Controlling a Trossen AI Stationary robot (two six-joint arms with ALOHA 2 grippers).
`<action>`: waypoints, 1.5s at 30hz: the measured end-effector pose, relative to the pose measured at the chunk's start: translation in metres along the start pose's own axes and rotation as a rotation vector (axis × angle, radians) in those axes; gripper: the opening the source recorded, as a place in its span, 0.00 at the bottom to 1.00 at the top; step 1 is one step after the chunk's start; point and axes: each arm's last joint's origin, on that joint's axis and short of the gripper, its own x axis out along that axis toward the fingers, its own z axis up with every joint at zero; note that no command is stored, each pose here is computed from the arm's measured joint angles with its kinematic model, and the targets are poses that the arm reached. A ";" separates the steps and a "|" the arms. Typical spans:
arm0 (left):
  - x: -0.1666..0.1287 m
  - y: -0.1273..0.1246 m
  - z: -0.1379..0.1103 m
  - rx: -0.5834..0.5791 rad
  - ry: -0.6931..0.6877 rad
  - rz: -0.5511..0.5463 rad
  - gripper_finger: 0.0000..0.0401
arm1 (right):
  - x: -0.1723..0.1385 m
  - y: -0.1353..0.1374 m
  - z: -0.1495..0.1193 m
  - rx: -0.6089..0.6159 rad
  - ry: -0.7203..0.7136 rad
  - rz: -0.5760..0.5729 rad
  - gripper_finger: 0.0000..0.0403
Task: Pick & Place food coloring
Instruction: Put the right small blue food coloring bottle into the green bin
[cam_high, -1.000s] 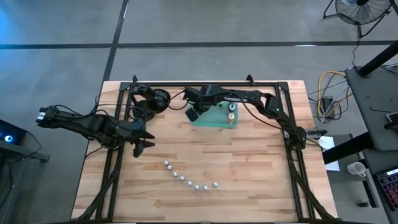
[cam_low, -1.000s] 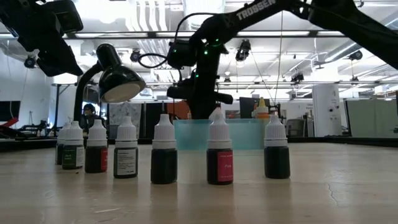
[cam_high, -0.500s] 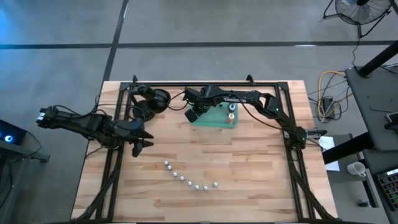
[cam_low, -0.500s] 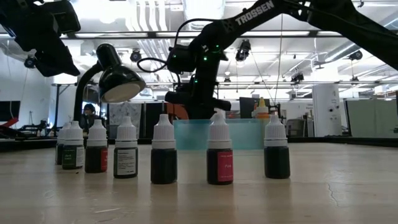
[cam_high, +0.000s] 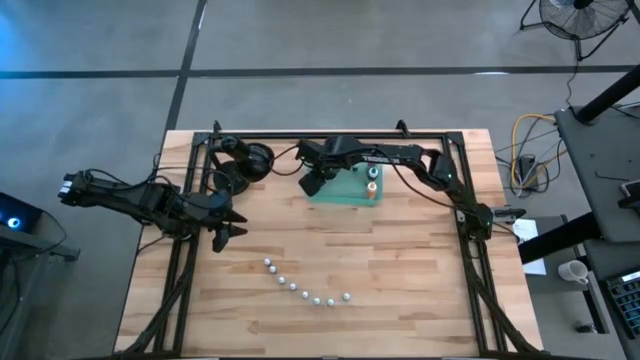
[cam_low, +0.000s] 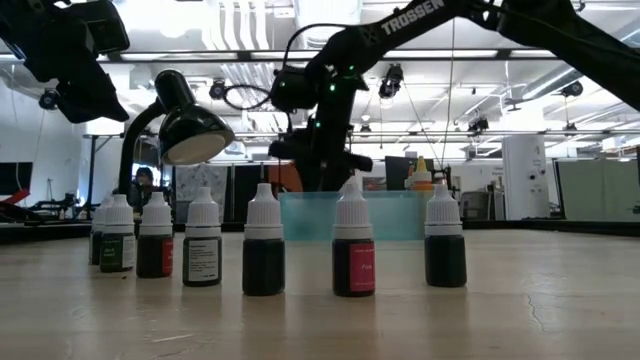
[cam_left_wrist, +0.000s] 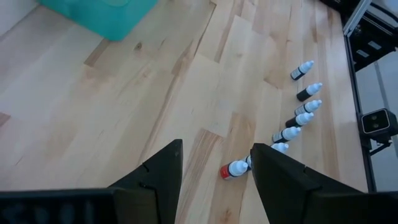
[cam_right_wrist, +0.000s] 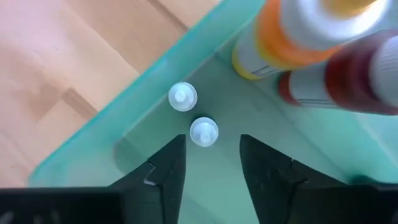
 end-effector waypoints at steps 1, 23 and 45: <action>0.000 0.000 0.000 0.000 -0.001 -0.001 0.41 | -0.005 0.000 0.001 -0.003 -0.010 0.003 0.37; 0.000 -0.002 0.002 0.031 -0.025 -0.016 0.41 | -0.153 0.079 -0.100 -0.720 0.111 0.484 0.46; 0.000 -0.002 0.002 0.110 -0.022 -0.018 0.41 | -0.115 0.157 -0.259 -0.968 0.222 0.523 0.46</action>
